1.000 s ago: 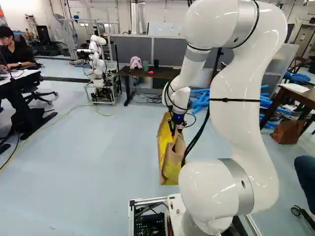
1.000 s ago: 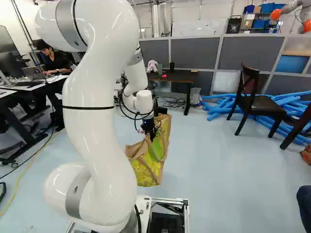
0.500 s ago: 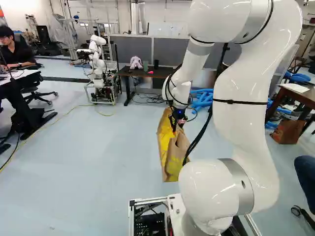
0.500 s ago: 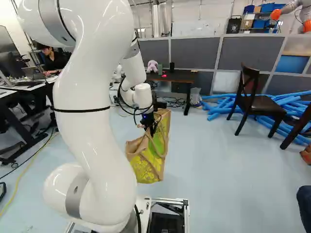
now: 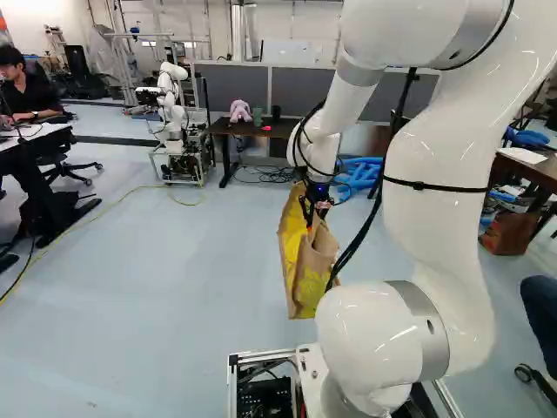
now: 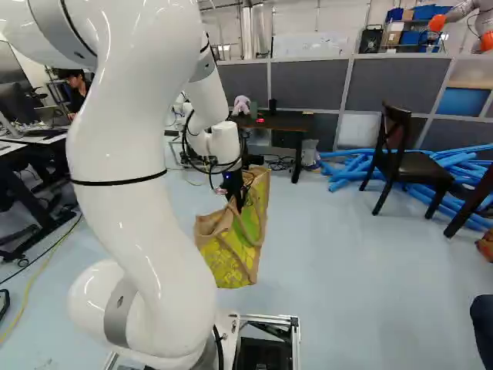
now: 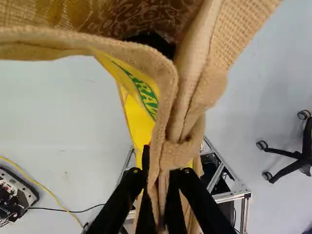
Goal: Pick up the bag on the ground and place it on the table
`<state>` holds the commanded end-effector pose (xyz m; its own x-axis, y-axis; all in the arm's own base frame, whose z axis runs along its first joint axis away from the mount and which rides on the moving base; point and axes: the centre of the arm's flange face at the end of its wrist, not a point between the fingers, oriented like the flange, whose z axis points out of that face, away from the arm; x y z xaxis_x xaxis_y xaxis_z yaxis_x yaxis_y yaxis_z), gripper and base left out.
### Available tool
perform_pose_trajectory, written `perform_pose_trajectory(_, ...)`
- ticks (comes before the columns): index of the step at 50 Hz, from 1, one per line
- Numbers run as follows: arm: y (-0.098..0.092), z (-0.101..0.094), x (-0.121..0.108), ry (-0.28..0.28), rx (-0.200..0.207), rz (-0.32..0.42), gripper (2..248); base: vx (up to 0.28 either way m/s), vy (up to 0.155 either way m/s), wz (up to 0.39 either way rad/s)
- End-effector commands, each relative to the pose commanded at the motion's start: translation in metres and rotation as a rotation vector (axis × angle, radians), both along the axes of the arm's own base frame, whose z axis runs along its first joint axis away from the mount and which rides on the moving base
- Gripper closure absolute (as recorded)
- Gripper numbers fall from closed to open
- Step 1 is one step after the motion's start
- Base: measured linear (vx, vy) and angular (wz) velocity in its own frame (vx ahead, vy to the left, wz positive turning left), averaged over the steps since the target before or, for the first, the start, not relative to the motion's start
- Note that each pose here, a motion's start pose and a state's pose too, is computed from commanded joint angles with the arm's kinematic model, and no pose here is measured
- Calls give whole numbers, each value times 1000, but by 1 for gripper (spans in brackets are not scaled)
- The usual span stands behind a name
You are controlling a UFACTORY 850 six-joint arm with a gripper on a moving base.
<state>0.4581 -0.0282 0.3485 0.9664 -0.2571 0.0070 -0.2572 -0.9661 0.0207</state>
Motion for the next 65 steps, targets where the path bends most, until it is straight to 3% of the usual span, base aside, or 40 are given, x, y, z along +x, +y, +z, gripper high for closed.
perform_pose_trajectory(65, 8, 104, -24, 28, 37, -48, 229, 0, 0, 0)
